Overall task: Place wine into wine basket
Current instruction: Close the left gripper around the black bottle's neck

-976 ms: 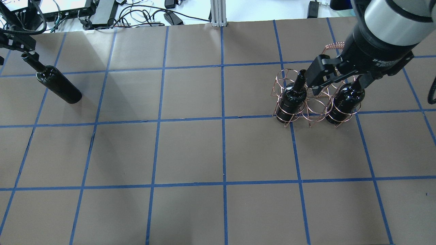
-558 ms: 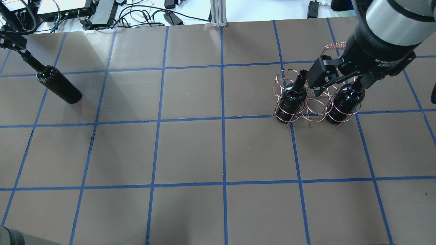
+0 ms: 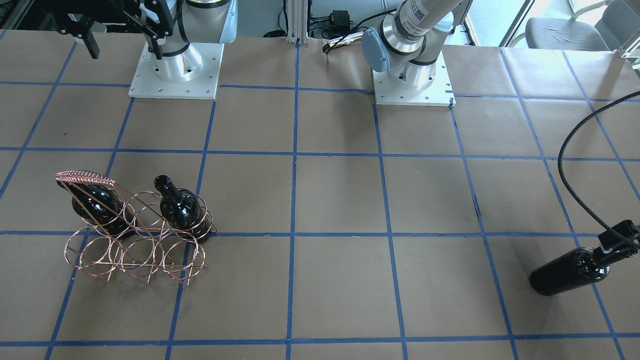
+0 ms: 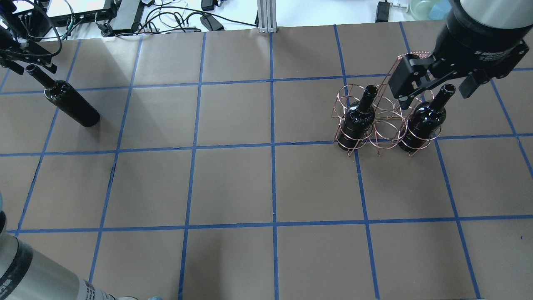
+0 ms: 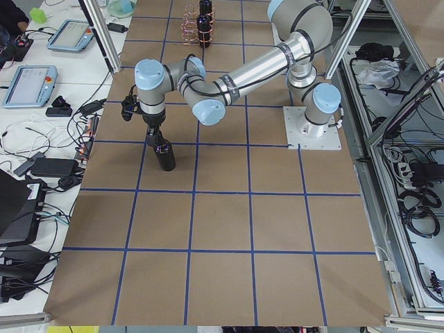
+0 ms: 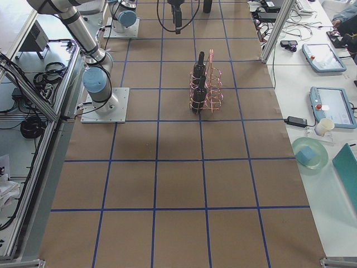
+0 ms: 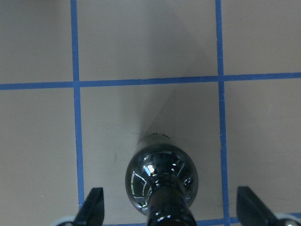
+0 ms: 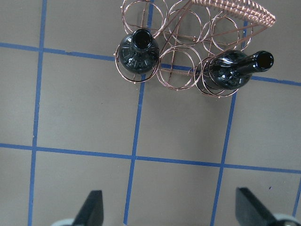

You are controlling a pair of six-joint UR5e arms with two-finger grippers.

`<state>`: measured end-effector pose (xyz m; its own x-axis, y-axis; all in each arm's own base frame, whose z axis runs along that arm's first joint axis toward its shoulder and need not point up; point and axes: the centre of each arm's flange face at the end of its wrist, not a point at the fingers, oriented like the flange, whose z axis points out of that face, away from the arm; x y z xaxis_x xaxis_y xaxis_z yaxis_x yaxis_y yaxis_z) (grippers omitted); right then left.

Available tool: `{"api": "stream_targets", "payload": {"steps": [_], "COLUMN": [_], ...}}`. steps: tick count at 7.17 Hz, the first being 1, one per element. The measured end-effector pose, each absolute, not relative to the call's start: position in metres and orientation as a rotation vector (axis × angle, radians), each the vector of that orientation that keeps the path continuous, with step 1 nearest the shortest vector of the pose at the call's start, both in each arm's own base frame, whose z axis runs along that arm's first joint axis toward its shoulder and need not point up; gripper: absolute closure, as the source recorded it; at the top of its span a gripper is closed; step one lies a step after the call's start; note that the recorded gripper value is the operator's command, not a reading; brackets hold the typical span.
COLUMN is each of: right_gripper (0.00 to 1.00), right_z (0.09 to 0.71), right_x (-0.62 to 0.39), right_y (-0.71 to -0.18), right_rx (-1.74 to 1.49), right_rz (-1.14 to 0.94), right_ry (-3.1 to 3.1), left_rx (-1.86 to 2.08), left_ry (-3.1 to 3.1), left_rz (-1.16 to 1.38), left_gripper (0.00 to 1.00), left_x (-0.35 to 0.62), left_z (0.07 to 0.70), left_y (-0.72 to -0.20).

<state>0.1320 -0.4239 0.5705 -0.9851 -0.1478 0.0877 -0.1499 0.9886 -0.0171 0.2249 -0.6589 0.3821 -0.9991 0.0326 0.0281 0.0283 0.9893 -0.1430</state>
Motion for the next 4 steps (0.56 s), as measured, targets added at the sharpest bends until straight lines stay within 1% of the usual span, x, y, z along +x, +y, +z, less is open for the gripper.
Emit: {"api": "stream_targets", "payload": {"steps": [1,2,3,4], "right_gripper": [0.0,0.0,0.0,0.0], "right_z": [0.564,0.558,0.55,0.542], "right_x": [0.133,0.134,0.135,0.135], "right_y": [-0.437,-0.452,-0.47,-0.487], "right_rx": [0.256,0.268,0.27,0.266], "right_rz": [0.021,0.009,0.002,0.01], "right_ry": [-3.054,-3.067,-3.076,-3.079], "left_rx": [-0.059,-0.075,-0.097,-0.134], "left_ry": [-3.105,-3.12,-3.143,-3.16], "left_rz": [0.204,0.182,0.16,0.147], "left_gripper": [0.37,0.5,0.54,0.55], "left_x": [0.225,0.226,0.228,0.23], "left_z": [0.378,0.377,0.376,0.376], "left_y": [-0.658,-0.657,-0.655,-0.654]}}
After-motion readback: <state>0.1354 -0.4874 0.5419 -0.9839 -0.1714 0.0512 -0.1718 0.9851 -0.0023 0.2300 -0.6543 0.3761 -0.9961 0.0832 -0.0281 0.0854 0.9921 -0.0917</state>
